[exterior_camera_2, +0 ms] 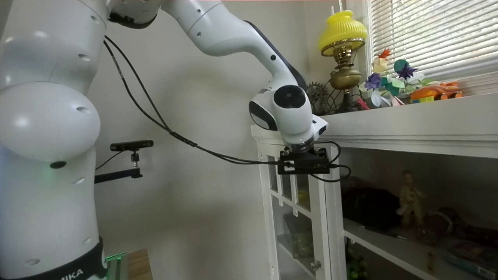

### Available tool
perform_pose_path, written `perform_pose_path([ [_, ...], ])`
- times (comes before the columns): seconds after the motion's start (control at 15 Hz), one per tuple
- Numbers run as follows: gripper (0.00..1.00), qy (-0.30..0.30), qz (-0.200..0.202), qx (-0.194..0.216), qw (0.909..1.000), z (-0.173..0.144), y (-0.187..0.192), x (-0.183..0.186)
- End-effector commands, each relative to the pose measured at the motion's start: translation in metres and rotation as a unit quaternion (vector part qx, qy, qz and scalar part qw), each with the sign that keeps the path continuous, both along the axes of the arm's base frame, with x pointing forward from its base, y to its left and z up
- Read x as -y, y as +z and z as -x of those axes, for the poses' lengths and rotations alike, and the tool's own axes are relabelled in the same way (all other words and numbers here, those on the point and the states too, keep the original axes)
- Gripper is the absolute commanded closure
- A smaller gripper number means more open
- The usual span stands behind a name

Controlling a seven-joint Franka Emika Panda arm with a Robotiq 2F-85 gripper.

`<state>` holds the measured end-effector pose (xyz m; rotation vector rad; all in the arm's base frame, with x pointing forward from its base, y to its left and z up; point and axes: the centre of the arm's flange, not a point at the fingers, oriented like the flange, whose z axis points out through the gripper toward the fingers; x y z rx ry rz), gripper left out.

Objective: Open the closed cabinet door

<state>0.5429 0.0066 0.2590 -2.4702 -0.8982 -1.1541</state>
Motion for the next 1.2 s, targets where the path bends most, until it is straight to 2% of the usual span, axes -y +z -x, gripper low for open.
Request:
perform_pose_path([
  [0.0,0.00,0.066,-0.039,0.022,0.9968,0.030,0.041,-0.029],
  [0.6,0.00,0.122,-0.032,0.008,0.9920,0.081,0.054,-0.051],
  [1.13,0.00,0.158,-0.009,-0.004,0.9874,0.120,0.065,-0.088],
])
